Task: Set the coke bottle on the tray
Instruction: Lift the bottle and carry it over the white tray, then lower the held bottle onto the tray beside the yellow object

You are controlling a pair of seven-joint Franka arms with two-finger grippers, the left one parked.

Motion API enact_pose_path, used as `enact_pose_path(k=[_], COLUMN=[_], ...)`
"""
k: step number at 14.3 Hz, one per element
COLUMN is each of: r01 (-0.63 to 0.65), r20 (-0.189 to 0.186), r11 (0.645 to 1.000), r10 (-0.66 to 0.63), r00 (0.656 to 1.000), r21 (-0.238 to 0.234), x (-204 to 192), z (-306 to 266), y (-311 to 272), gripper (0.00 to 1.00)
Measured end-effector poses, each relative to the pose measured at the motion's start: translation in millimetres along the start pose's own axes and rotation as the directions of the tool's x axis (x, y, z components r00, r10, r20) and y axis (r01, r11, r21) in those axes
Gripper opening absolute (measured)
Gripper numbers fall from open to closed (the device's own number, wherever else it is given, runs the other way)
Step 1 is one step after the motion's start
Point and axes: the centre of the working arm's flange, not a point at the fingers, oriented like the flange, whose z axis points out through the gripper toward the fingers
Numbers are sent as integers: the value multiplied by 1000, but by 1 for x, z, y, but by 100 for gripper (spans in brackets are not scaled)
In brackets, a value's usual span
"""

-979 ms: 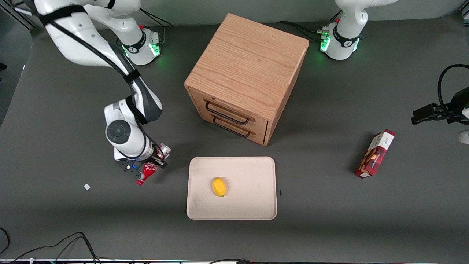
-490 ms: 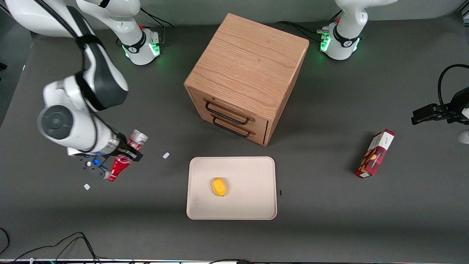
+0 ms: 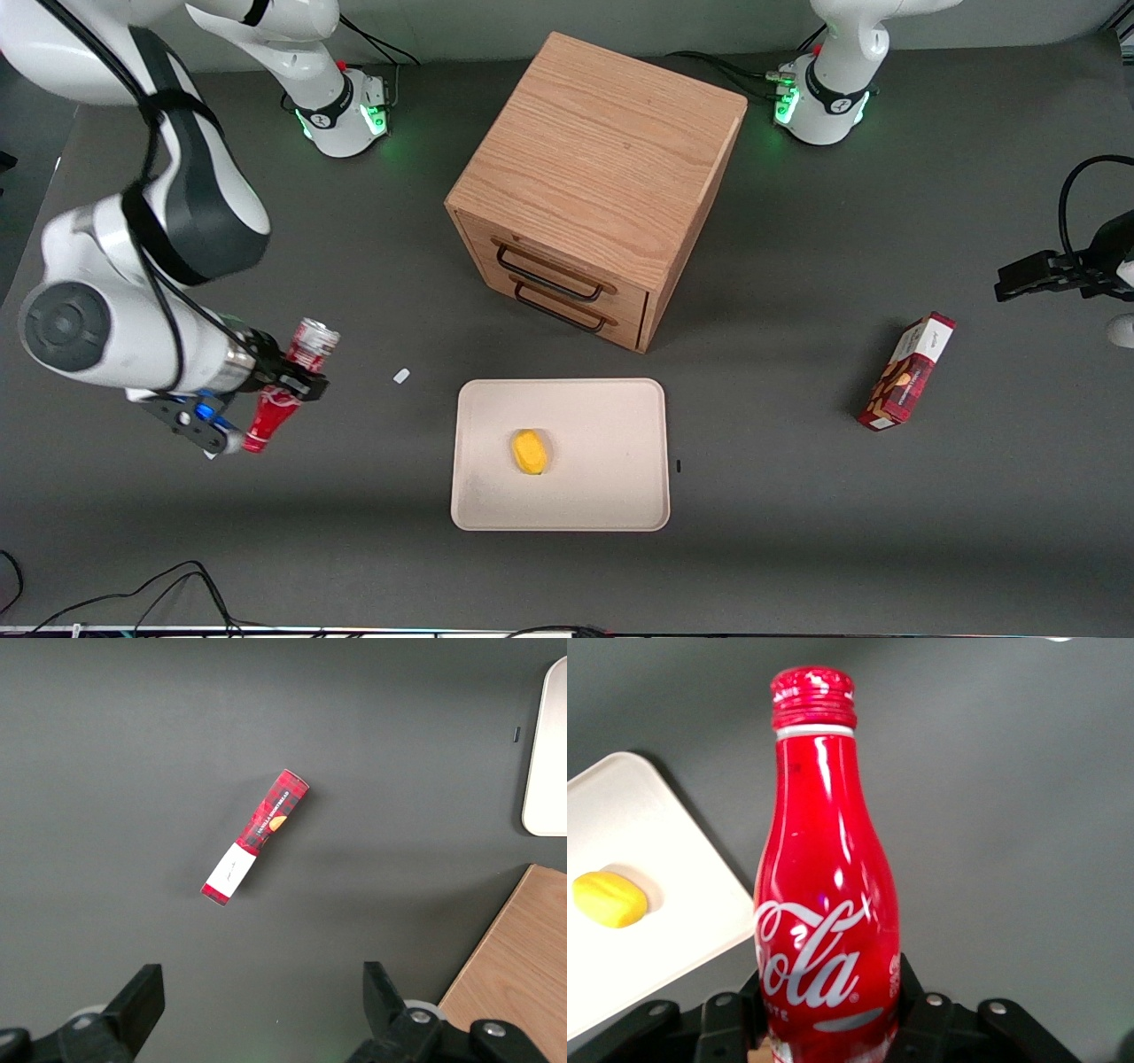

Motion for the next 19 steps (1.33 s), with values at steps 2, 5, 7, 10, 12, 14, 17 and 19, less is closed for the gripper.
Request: enact_pose_path(k=[2,5,7,10,12,14,17,19], r01=[41,136,197,281,306,330,399,419], r20=[-21,-101,-133,-169,-205,-223,-223,-227], r11=[999,990,980,960,952,944,916,907], r10=[-41,-138,-196,-279,-303,-324,-395,-414], r00=[999,985,972,945,931,919,891,881], r21=[-25,-27,-5,-13,-17,-11,-28,-29], x=[0,-14,-17,-10,-9,-12,-12,-11], z=[33,92,132,180,198,211,217,220], y=[-41,-109,-136,-150,-158,-166,-167,-168], gripper=[54,54,54,54,54,54,54,54])
